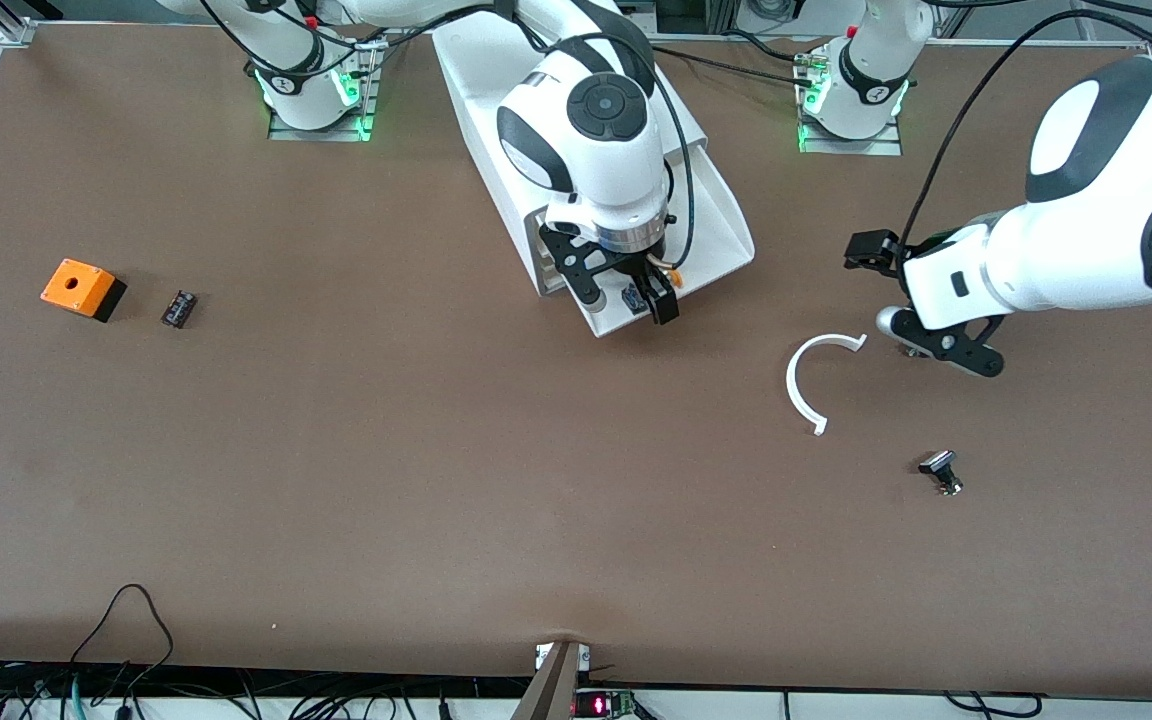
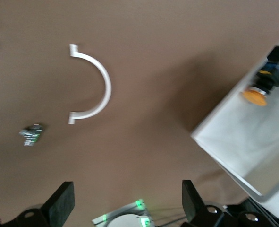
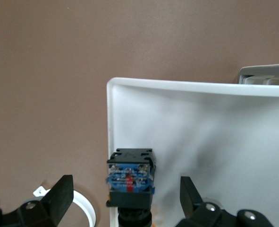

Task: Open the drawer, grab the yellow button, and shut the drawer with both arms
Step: 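Grasp the yellow-capped button with the right gripper while the left gripper releases, then lift the yellow button out with the right gripper toward the orange box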

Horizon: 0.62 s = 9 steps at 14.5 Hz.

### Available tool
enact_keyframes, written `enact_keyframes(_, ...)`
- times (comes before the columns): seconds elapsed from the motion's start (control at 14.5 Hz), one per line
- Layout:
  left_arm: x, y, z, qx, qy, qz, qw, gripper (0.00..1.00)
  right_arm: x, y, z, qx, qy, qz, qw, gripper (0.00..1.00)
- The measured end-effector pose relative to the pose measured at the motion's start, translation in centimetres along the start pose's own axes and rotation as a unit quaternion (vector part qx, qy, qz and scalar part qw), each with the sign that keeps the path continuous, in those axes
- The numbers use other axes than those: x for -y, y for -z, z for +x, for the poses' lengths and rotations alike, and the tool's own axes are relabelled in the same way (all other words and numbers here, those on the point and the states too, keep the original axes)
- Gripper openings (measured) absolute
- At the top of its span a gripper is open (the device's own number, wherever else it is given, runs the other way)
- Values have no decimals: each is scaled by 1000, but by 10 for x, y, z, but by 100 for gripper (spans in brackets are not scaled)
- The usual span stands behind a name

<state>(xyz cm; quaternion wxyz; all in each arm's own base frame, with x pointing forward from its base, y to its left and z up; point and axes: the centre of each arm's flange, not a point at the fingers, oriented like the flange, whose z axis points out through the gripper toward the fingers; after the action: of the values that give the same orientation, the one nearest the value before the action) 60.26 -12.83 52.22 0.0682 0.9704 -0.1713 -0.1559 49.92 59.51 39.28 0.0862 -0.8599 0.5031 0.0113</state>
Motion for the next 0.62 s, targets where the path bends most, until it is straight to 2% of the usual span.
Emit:
enact_keyframes(0.14, 5, 11, -2, -10, 20, 24, 999, 100, -2, -8, -4, 5, -1, -7, 1000, 100)
enact_keyframes(0.28, 11, 15, -3, -13, 40, 29, 999, 100, -3, -8, -6, 11, -3, -10, 1000, 95)
enact_keyframes(0.48, 22, 21, -5, -20, 56, 33, 998, 100, -4, -6, -7, 13, -3, -12, 1000, 61)
enact_keyframes(0.62, 26, 25, -7, -23, 60, 49, 997, 100, -2, -2, -6, 13, -4, -9, 1000, 44)
